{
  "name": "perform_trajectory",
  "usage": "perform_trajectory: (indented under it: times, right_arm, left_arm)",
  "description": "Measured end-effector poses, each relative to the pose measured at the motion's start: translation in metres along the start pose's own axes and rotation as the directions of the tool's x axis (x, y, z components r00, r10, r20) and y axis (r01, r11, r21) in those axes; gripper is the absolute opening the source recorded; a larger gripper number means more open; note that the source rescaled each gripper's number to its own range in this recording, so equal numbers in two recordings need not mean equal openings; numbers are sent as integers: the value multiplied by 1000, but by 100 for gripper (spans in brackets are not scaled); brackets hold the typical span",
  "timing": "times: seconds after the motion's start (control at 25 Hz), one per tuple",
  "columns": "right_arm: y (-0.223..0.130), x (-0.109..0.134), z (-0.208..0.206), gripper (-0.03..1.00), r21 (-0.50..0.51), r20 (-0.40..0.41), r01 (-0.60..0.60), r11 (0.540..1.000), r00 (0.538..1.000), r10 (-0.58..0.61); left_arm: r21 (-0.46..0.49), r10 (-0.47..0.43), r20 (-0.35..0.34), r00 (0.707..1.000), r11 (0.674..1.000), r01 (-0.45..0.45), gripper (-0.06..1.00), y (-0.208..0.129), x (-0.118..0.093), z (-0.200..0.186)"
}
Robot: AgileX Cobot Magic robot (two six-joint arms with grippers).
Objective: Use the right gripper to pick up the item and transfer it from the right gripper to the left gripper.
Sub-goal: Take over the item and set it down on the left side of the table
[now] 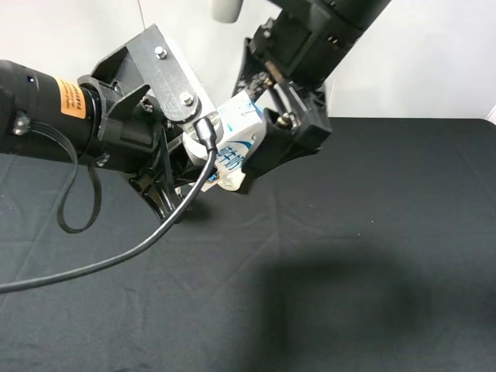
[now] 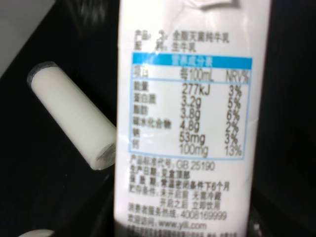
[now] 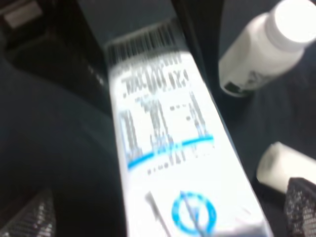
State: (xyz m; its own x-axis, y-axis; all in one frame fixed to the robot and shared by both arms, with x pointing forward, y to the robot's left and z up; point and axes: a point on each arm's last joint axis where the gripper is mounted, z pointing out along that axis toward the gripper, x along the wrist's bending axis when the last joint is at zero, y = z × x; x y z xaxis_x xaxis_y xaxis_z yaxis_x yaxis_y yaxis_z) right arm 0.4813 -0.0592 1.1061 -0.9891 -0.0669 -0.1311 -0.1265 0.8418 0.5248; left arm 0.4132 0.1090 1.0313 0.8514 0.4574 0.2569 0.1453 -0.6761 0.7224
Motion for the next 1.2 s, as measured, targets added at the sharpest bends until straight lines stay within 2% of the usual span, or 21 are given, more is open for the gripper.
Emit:
perform_trajectory:
  times: [0.32,0.52,0.68,0.92,1.2]
  right_arm:
    - [-2,13,-35,100,49,75,-16,999,997,12]
    - [-7,22,-51,100,97,92,-81,992,993,72]
    - [-10,24,-61,100,111,148,-165,980,978,148]
    - [-15,26,-74,100,112,246,-318,942,927,283]
    - [-17,34,-93,100,41,321,-465,884,844,429]
  left_arm:
    - [0,0,0,1000,1000,0,0,0,0,0]
    - [0,0,0,1000,1000,0,0,0,0,0]
    - [0,0,0,1000,1000,0,0,0,0,0]
    - [1,7,-1,1000,1000,-7,0,0,0,0]
    - [1,8,-2,1000,1000,-8,0,0,0,0]
